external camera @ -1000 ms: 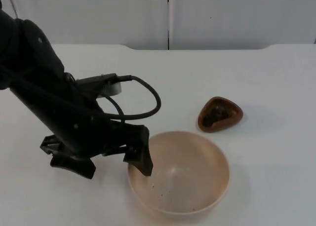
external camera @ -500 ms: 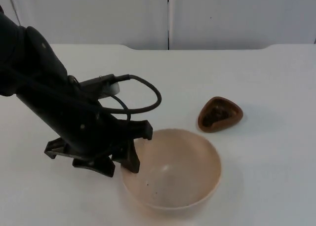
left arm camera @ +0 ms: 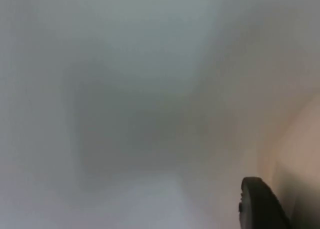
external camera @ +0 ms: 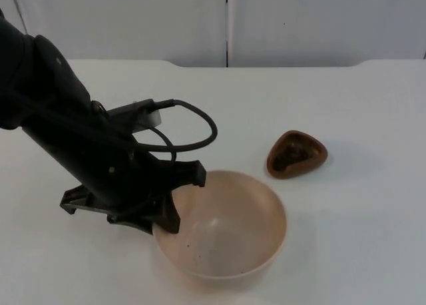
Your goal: Pick up the bowl with the left hand and pour the coffee beans from the cup into the bowl with the right hand.
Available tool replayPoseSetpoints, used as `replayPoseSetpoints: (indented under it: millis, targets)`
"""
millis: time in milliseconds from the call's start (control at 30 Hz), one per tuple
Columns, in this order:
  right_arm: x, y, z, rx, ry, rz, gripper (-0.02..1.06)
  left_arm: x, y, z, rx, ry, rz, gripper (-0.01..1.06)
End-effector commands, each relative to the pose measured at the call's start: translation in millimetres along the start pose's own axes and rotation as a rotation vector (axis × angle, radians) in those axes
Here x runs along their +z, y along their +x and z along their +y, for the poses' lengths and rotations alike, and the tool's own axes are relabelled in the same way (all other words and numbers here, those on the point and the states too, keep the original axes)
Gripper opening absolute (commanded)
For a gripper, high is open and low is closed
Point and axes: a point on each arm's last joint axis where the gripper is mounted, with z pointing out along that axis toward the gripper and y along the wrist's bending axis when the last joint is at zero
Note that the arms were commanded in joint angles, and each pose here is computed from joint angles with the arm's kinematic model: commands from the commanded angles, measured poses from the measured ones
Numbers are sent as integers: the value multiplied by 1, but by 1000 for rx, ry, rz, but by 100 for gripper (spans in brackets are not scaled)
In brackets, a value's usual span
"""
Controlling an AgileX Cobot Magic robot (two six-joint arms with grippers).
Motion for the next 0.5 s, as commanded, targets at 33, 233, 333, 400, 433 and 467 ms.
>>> replayPoseSetpoints:
  millis: [33, 233, 333, 400, 433, 467]
  targets:
    - [-1, 0, -1, -20, 2, -9, 105, -9, -2, -6, 6, 18, -23, 22]
    - [-1, 0, -1, -20, 2, -9, 105, -24, -4, -10, 59, 15, -62, 11]
    - [-1, 0, -1, -20, 2, -9, 105, -29, -5, -12, 66, 19, -75, 3]
    - [-1, 0, -1, -20, 2, -9, 105, -31, -5, -13, 68, 21, -81, 0]
    - [-1, 0, -1, -20, 2, -9, 105, -31, -5, -12, 70, 20, -81, 0]
    - [-1, 0, -1, -20, 2, -9, 105, -31, -5, -13, 70, 21, -79, 0]
